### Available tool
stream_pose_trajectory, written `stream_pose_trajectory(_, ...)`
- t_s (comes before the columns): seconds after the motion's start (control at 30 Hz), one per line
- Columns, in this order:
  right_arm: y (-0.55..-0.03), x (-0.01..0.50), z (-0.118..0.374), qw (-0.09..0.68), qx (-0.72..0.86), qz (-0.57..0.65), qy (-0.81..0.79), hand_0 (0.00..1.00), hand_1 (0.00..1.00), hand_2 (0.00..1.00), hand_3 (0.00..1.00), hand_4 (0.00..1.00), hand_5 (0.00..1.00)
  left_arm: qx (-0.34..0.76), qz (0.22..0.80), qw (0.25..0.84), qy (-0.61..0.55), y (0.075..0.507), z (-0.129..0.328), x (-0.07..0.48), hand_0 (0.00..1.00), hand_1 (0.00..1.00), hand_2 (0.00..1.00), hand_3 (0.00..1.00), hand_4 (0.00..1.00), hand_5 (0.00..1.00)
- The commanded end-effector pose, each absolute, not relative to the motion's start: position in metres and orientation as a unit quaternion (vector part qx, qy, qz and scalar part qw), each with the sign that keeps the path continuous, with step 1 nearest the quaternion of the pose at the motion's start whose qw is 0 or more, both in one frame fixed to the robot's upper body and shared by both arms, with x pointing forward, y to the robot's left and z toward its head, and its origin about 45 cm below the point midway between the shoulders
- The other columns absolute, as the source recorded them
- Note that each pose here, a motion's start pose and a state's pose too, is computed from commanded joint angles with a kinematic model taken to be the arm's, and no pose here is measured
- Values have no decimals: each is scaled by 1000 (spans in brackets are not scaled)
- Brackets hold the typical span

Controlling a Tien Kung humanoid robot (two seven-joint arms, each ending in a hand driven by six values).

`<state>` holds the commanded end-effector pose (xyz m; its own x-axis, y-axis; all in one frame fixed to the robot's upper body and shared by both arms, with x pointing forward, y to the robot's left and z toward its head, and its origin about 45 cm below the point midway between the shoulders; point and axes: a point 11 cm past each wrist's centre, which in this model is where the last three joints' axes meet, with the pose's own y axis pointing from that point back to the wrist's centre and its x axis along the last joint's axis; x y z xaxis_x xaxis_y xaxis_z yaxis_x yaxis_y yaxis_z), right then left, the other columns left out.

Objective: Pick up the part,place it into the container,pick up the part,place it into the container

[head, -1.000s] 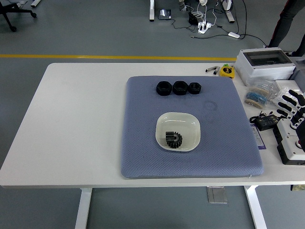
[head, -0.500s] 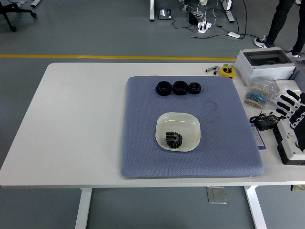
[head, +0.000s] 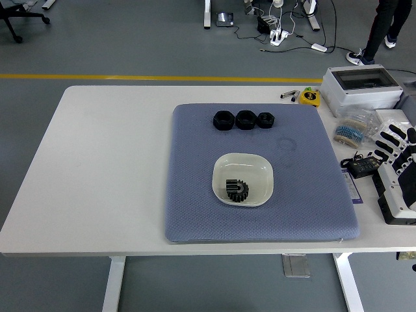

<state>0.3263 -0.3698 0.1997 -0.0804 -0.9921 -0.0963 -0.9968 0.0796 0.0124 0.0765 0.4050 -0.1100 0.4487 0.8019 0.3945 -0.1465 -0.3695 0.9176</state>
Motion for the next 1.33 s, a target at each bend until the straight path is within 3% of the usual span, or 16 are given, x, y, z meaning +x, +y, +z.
stream_pose_trajectory(1.33,-351,327,201,55,-703,59,706,828,807,841,849,998,842,675,475,507,249,404,-111,73,700,706,740,645,668,656)
